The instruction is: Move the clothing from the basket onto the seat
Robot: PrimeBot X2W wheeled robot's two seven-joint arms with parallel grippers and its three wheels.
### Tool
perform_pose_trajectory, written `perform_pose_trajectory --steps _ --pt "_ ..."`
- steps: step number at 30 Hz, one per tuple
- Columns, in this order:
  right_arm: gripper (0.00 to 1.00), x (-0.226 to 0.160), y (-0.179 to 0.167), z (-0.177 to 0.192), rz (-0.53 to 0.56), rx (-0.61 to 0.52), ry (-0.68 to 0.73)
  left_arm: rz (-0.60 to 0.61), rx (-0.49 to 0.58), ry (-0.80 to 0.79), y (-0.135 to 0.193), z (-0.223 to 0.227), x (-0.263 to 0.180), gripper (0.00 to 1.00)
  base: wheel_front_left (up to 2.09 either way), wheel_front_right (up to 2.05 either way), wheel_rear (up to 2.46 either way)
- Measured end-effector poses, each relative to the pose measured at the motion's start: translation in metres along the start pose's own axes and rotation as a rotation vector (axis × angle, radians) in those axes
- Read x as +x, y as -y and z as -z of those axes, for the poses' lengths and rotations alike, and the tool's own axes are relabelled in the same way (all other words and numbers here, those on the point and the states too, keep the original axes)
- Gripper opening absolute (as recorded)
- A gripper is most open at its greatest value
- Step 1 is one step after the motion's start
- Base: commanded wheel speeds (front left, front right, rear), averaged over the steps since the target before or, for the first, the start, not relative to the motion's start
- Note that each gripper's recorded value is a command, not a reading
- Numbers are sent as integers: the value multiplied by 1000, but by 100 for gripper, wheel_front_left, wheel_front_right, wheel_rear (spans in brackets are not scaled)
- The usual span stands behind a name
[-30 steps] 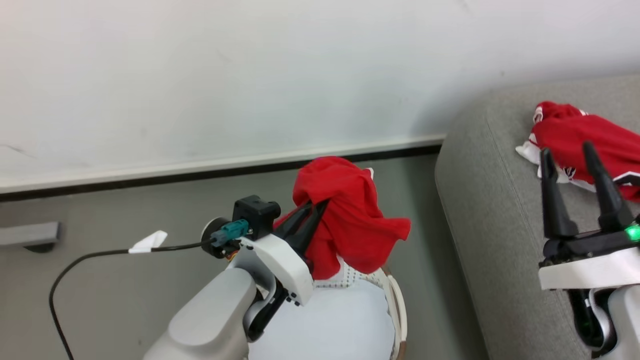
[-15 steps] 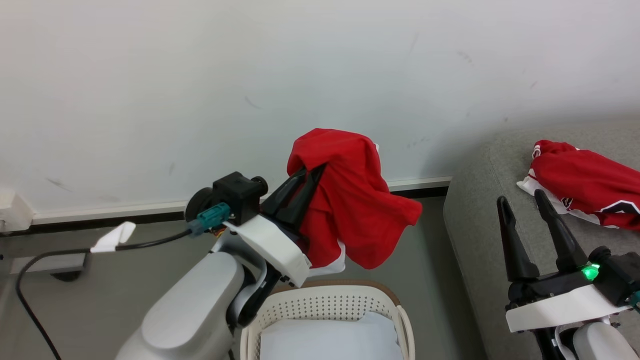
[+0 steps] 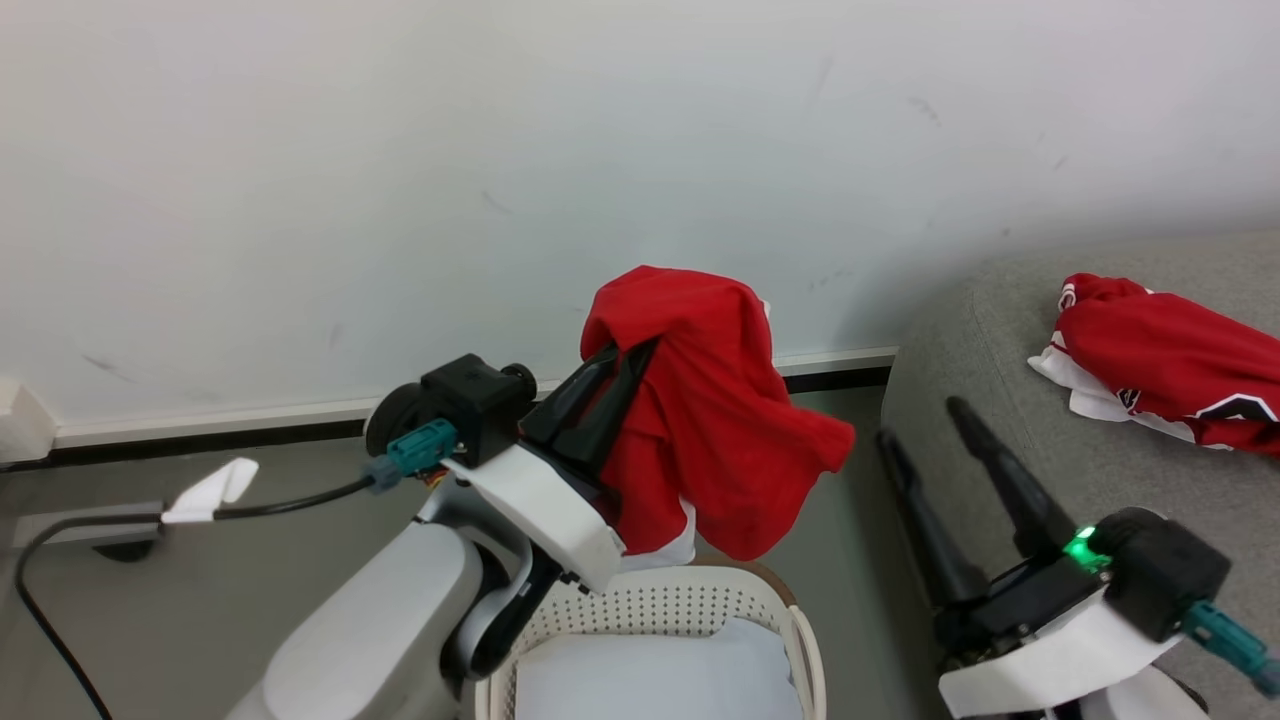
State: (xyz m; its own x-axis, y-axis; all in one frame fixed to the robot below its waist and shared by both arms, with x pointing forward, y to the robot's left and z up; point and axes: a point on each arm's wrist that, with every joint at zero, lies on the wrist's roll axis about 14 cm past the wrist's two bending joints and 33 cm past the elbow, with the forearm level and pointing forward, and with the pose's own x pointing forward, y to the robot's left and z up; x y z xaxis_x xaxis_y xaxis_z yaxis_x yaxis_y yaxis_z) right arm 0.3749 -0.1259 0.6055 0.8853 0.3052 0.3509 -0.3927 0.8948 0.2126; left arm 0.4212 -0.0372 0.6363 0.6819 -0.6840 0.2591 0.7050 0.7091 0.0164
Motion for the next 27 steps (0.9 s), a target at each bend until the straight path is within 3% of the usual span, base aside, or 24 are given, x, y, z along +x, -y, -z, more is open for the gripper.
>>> perform_pose_trajectory --steps 13,27 --pt "100 21 -35 38 -205 -49 -151 38 -33 -25 17 11 -6 0 0 0 0" --pt "100 26 -76 102 -358 15 -370 51 -48 -54 33 17 -28 0 0 0 0"
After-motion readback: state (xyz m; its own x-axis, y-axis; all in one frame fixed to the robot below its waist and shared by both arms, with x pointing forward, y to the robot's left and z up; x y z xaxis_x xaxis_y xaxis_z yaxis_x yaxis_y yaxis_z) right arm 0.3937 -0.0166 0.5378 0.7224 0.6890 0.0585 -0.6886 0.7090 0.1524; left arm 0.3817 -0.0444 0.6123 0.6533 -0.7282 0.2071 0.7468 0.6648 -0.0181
